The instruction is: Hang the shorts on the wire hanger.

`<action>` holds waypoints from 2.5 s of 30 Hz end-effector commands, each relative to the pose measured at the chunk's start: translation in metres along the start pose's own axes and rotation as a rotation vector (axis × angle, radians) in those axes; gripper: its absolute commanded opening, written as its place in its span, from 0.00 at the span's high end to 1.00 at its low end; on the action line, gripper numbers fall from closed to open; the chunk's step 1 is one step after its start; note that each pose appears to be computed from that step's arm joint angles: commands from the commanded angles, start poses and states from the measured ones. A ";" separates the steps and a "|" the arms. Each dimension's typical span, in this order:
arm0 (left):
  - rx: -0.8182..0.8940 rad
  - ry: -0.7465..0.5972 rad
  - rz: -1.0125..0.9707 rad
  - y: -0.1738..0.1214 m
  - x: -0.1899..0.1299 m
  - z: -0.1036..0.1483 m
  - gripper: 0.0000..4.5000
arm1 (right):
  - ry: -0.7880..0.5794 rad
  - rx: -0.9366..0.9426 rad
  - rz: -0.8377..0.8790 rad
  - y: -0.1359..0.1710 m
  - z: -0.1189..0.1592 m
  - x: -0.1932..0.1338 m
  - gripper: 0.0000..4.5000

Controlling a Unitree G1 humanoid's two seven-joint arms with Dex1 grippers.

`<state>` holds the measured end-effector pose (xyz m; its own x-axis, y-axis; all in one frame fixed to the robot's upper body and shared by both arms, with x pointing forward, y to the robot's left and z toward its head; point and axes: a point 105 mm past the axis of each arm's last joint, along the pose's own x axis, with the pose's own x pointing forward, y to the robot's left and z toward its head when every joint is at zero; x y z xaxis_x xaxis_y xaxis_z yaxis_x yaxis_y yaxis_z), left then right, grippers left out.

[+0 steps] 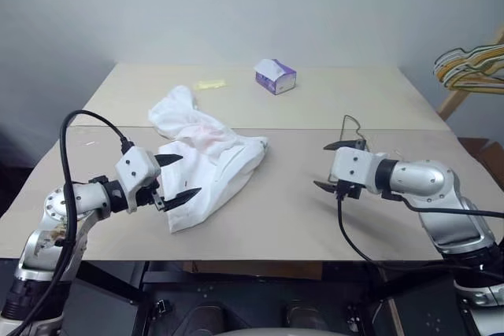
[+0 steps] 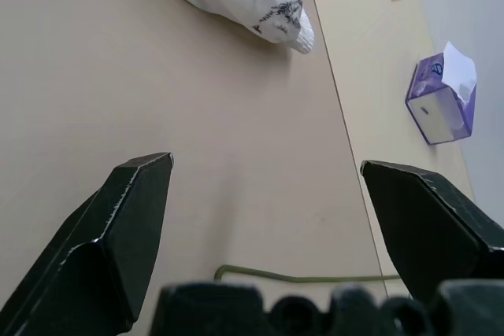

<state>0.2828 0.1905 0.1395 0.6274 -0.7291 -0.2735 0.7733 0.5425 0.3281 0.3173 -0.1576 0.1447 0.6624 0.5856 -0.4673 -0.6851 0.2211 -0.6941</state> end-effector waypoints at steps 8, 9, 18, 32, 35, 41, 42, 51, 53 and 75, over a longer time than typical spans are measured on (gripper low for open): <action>0.030 -0.010 0.038 0.002 -0.003 0.015 0.00 | -0.040 -0.050 -0.042 -0.013 0.011 -0.003 0.01; 0.034 -0.002 0.029 0.001 -0.003 0.014 0.00 | -0.040 -0.052 -0.044 -0.014 0.011 -0.003 0.01; 0.096 0.206 -0.058 0.000 -0.019 -0.021 0.00 | -0.034 -0.054 -0.055 -0.015 0.010 -0.003 0.01; 0.030 0.271 -0.369 -0.019 -0.028 -0.045 0.00 | -0.018 -0.019 -0.070 0.000 0.011 -0.008 0.01; 0.059 0.309 -0.403 -0.021 -0.024 -0.055 0.00 | -0.013 -0.014 -0.075 0.001 0.012 -0.010 0.01; 0.018 0.359 -0.396 -0.018 -0.017 -0.077 0.04 | -0.012 -0.005 -0.076 0.005 0.013 -0.009 0.00; 0.017 0.364 -0.401 -0.018 -0.017 -0.079 0.08 | -0.016 -0.001 -0.076 0.005 0.014 -0.008 0.00; 0.049 0.471 -0.404 -0.017 -0.020 -0.104 0.72 | -0.021 -0.007 -0.084 0.001 0.017 -0.006 0.00; 0.056 0.463 -0.388 -0.014 -0.018 -0.103 0.86 | -0.023 -0.015 -0.080 0.001 0.017 -0.004 0.00; 0.192 0.618 -0.551 -0.044 -0.095 -0.072 0.99 | -0.167 -0.521 -0.002 0.021 0.057 0.126 0.00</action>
<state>0.1933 0.2675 0.0718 0.1208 -0.4831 -0.8672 0.9925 0.0737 0.0972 0.3666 -0.0437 0.0876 0.5804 0.6778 -0.4513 -0.4906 -0.1513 -0.8581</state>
